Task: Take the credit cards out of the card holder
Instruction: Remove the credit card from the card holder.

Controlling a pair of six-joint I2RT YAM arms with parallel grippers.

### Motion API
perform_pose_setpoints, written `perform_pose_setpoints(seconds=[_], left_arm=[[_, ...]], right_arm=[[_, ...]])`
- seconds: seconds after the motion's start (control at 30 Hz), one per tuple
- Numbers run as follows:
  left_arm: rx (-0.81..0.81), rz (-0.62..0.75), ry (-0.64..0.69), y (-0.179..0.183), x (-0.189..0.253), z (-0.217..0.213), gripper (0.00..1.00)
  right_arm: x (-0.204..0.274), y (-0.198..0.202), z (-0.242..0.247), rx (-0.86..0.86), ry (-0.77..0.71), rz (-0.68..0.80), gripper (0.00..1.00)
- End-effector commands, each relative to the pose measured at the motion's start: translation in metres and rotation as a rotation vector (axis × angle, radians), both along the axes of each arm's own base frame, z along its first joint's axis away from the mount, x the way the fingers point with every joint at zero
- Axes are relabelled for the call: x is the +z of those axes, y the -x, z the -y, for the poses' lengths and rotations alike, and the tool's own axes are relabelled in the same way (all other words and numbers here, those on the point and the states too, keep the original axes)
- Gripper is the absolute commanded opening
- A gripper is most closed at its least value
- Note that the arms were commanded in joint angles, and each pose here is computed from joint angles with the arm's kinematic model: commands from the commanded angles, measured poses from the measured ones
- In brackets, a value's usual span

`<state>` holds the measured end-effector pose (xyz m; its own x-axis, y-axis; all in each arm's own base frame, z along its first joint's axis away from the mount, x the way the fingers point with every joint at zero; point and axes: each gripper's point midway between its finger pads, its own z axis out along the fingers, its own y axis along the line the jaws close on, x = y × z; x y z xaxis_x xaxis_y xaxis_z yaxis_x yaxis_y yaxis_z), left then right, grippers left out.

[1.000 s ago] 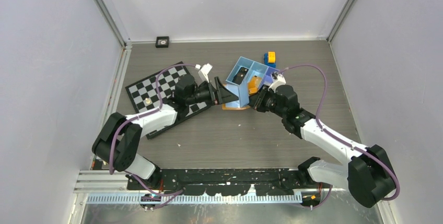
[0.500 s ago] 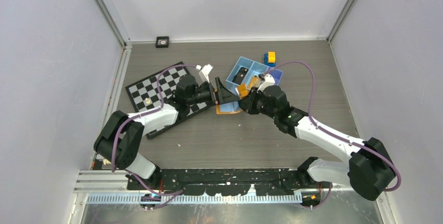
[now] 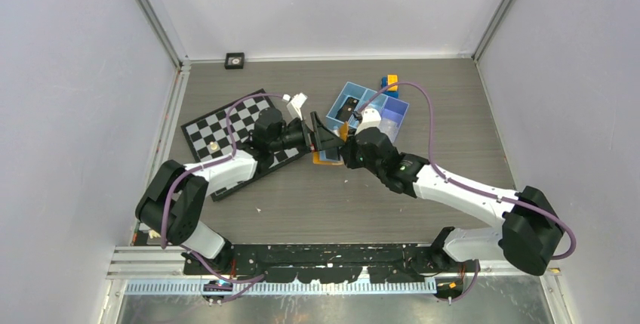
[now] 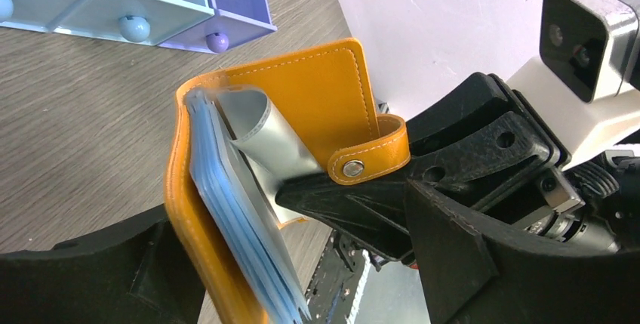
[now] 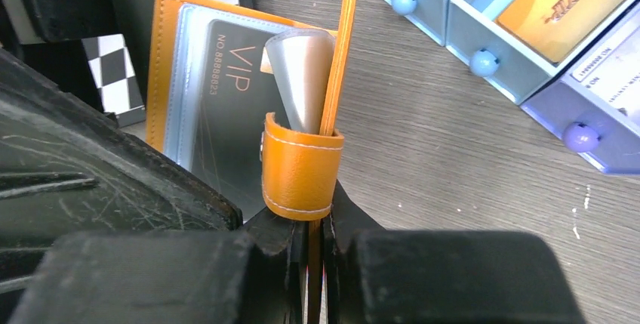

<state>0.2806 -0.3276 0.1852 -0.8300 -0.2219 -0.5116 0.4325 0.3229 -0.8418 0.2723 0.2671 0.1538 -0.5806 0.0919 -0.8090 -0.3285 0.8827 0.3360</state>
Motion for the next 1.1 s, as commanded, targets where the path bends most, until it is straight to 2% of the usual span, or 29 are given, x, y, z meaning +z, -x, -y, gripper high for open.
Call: perform_pose_setpoints(seconds=[0.0,0.2,0.43,0.57,0.73,0.93,1.07], left_arm=[[-0.017,0.074,0.051,-0.001,0.025,0.003,0.87],[-0.012,0.048,0.044,-0.002,0.020,0.003,0.81],[-0.007,0.048,0.058,-0.003,0.021,0.002,0.80],[-0.004,0.058,0.062,-0.003,0.023,0.001,0.74],[-0.006,0.049,0.064,-0.003,0.022,0.001,0.61],[0.007,0.048,0.079,-0.005,0.025,-0.004,0.59],[0.018,0.057,0.093,-0.006,0.028,-0.008,0.53]], right_arm=[[0.016,-0.009,0.000,-0.036,0.049,0.069,0.12],[0.024,-0.007,0.001,-0.046,-0.004,0.086,0.11],[0.032,-0.005,0.005,-0.047,-0.055,0.102,0.11],[0.031,-0.004,0.005,-0.038,-0.069,0.091,0.11],[0.035,-0.006,0.004,-0.037,-0.112,0.094,0.11],[0.040,-0.009,0.010,-0.048,-0.190,0.087,0.11],[0.039,-0.013,0.015,-0.045,-0.257,0.054,0.11]])
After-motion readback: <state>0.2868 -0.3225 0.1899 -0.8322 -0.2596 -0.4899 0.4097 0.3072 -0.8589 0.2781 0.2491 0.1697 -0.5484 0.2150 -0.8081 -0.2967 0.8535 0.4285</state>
